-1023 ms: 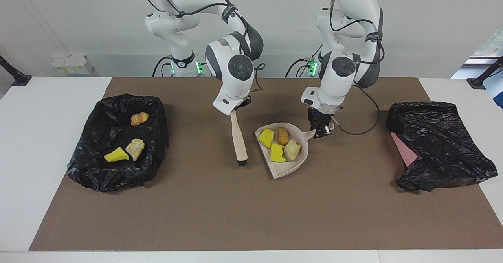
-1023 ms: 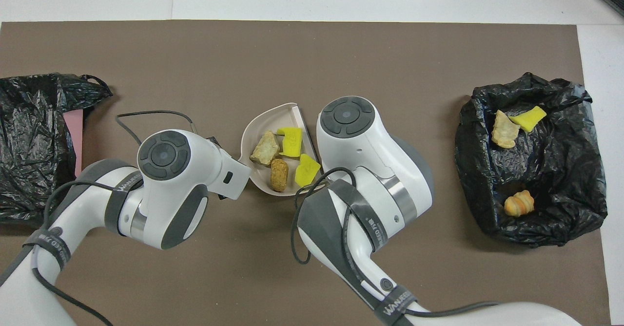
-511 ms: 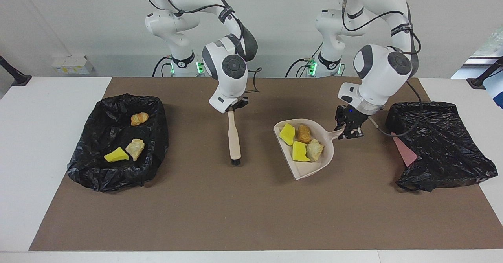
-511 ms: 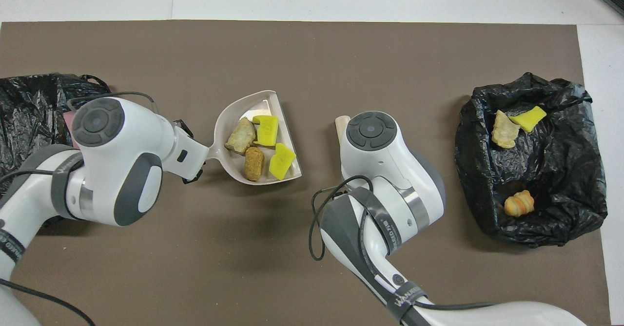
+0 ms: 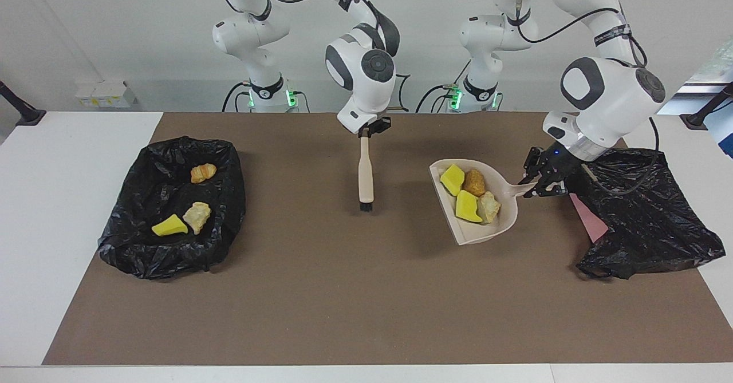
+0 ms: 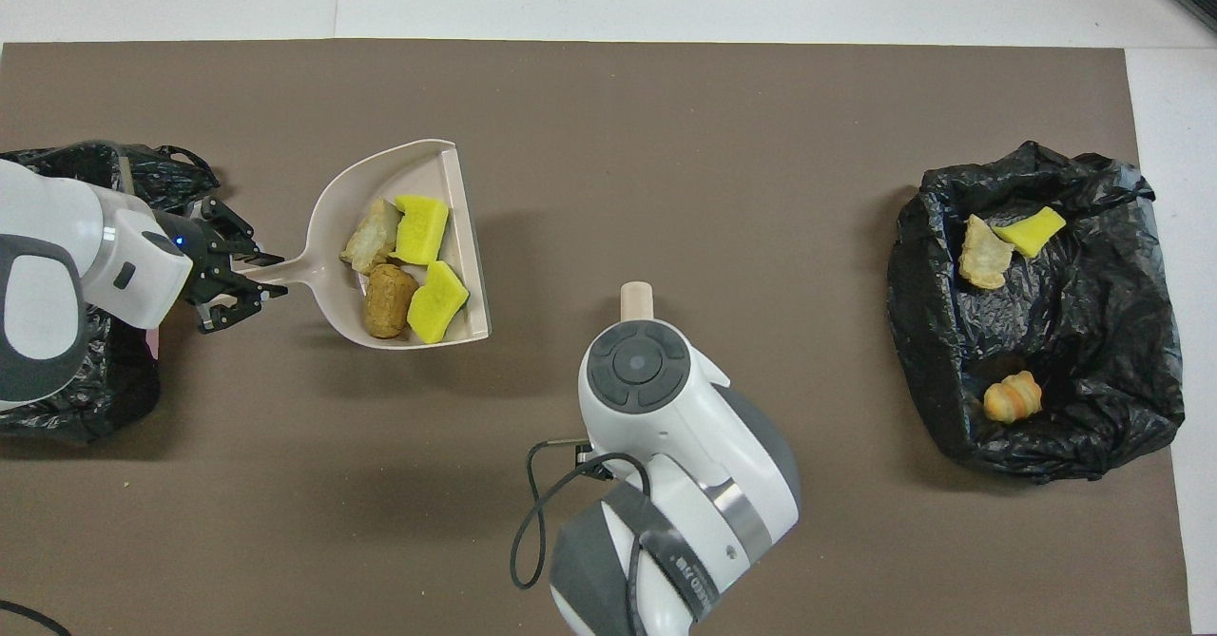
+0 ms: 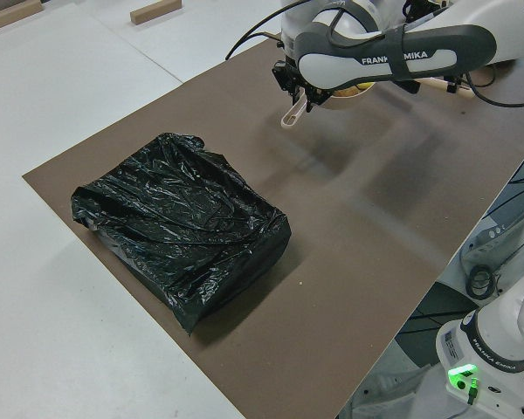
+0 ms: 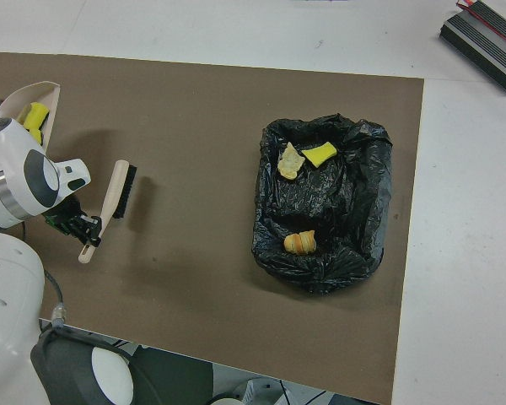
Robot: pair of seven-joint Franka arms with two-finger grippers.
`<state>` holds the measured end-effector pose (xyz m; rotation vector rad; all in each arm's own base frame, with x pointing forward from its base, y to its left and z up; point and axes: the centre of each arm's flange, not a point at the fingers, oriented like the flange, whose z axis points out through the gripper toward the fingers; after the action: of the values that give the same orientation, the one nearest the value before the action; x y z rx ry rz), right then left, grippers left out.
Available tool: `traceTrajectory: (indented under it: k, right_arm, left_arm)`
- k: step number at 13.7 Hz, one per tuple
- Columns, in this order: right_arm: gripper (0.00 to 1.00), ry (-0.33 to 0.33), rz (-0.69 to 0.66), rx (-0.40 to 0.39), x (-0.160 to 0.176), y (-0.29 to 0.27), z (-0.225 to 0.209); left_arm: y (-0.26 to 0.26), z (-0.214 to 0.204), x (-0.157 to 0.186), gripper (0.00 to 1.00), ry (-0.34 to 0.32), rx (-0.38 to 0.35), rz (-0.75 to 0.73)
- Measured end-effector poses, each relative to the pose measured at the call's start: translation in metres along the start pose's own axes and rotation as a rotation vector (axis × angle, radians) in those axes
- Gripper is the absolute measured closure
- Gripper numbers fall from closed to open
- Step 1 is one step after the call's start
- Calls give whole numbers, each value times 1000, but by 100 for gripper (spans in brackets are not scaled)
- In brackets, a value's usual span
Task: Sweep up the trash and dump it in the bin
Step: 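Carry the loaded dustpan with the left gripper over the nearer trash bag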
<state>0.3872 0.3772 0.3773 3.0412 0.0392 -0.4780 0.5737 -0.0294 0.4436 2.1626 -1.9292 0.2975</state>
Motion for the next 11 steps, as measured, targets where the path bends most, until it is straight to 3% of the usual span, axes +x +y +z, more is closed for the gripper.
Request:
traceTrajectory:
  k: [2, 5, 11]
  right_arm:
    - [74, 13, -22, 13, -30, -4, 19]
    - [74, 25, -29, 30, -61, 4, 43]
    - [74, 39, -32, 37, -71, 8, 53]
  left_arm:
    - [-4, -29, -6, 69, 8, -11, -1]
    - [-10, -69, -45, 69, -11, 3, 0]
    - [-15, -125, -160, 69, -149, 16, 46]
